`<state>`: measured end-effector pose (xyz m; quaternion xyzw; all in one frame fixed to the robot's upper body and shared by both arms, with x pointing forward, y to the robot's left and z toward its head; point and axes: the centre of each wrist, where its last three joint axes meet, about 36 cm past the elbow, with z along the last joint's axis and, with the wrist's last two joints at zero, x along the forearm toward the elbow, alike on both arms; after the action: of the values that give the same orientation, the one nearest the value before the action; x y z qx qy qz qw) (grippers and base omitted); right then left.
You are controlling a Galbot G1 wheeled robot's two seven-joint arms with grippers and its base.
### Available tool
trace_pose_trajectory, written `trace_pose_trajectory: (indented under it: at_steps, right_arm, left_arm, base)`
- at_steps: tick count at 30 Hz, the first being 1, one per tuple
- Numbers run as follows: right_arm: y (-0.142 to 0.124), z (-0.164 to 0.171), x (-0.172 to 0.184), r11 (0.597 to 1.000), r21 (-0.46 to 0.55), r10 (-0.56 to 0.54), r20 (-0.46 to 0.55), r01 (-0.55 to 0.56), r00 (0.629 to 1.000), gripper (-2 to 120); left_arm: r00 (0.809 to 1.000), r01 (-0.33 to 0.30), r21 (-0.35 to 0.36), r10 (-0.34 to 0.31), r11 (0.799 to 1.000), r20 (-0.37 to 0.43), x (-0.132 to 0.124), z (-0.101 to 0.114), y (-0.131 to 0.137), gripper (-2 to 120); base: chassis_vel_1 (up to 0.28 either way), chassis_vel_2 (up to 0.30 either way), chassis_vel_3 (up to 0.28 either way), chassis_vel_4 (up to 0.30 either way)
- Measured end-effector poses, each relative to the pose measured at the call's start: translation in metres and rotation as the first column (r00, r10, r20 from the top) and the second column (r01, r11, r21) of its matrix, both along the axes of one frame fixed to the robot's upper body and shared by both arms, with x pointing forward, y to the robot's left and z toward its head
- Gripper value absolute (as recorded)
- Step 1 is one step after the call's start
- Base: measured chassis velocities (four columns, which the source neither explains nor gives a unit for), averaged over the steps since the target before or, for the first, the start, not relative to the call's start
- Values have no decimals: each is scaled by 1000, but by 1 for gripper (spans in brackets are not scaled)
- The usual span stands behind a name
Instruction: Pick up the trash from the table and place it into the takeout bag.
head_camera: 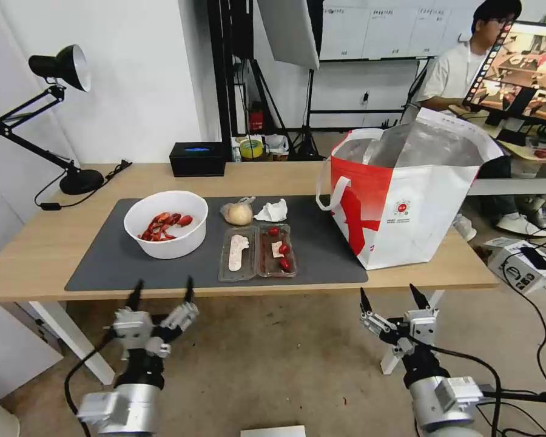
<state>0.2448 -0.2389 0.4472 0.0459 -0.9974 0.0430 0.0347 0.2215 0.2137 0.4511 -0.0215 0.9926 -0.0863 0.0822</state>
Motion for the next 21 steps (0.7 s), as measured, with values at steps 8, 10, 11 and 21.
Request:
trace_pose_trajectory:
  at_steps: [8,10,11,21]
  right_arm:
    - [-15,16,17,996,-52,67,-54,-70,996,100]
    - [-16,17,18,996,-54,74,-57,-77,996,100]
    - [-22,25,27,993,-69,94,-63,-98,994,100]
    - [-30,34,41,989,-80,117,-91,-124,989,100]
  left_arm:
    - [999,35,-17,-35,999,-1,1,-9,-4,100]
    - [999,41,-19,-41,999,-5,1,-11,-5,100]
    - [998,52,-22,-53,998,-16,1,-16,-6,100]
    - [990,90,-157,-105,984,-95,7,-14,-14,100]
  base:
    - [0,0,0,0]
    - [0,0,0,0]
    - [0,0,0,0]
    - [0,0,0,0]
